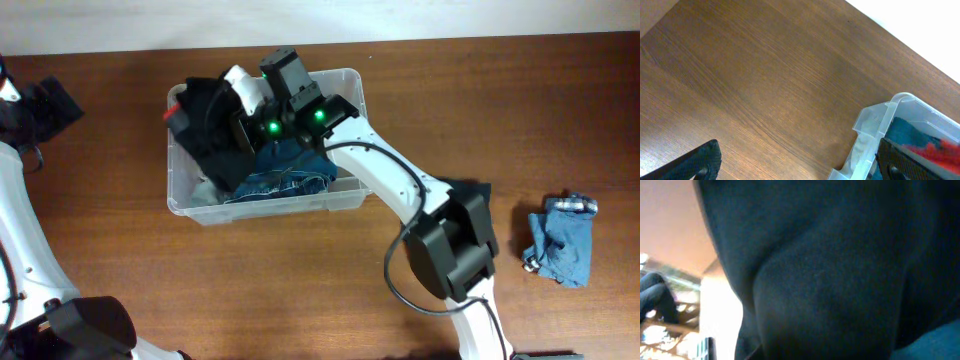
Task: Pack container
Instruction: 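Carry the black shirt into the container and release it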
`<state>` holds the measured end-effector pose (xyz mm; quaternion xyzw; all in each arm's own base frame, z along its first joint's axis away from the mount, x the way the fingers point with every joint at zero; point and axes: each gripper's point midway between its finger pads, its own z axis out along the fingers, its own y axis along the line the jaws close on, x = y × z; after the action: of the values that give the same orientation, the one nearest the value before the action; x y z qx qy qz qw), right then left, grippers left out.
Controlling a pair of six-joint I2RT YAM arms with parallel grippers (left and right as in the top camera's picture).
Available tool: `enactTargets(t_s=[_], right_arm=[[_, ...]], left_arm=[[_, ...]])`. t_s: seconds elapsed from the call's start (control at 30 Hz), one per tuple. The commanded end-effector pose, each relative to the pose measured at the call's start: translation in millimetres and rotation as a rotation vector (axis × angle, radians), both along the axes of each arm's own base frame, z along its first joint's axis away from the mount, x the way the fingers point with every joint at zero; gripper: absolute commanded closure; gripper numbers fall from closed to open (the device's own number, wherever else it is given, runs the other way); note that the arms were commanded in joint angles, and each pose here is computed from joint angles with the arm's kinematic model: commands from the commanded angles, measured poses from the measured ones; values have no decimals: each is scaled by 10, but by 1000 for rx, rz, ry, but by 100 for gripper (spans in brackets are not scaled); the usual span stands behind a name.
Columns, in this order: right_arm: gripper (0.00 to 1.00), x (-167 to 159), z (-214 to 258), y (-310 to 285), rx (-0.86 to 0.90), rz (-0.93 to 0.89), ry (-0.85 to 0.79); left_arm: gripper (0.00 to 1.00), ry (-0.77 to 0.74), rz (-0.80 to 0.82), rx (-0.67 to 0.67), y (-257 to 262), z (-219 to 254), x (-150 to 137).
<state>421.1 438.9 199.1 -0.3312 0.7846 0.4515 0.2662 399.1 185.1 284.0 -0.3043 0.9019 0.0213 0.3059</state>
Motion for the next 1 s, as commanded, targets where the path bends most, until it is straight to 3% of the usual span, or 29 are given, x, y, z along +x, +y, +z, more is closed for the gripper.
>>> enactTargets(t_s=[0.0, 0.2, 0.4, 0.57, 0.7, 0.87, 0.97], right_arm=[[79, 305, -162, -5, 16, -121, 35], [79, 588, -588, 9, 31, -348, 235], [81, 511, -867, -9, -24, -360, 316], [85, 309, -319, 305, 190, -154, 327], [85, 306, 59, 416, 333, -113, 347], [85, 448, -786, 139, 40, -334, 363], [85, 434, -1063, 60, -52, -326, 318]], left_arm=[[1, -28, 9, 7, 4, 109, -14], [1, -28, 9, 7, 4, 108, -13], [1, -28, 9, 7, 4, 108, -13], [1, -28, 9, 7, 4, 108, -13], [0, -28, 9, 7, 4, 108, -13], [1, -28, 9, 7, 4, 108, -13], [1, -28, 9, 7, 4, 108, -13]])
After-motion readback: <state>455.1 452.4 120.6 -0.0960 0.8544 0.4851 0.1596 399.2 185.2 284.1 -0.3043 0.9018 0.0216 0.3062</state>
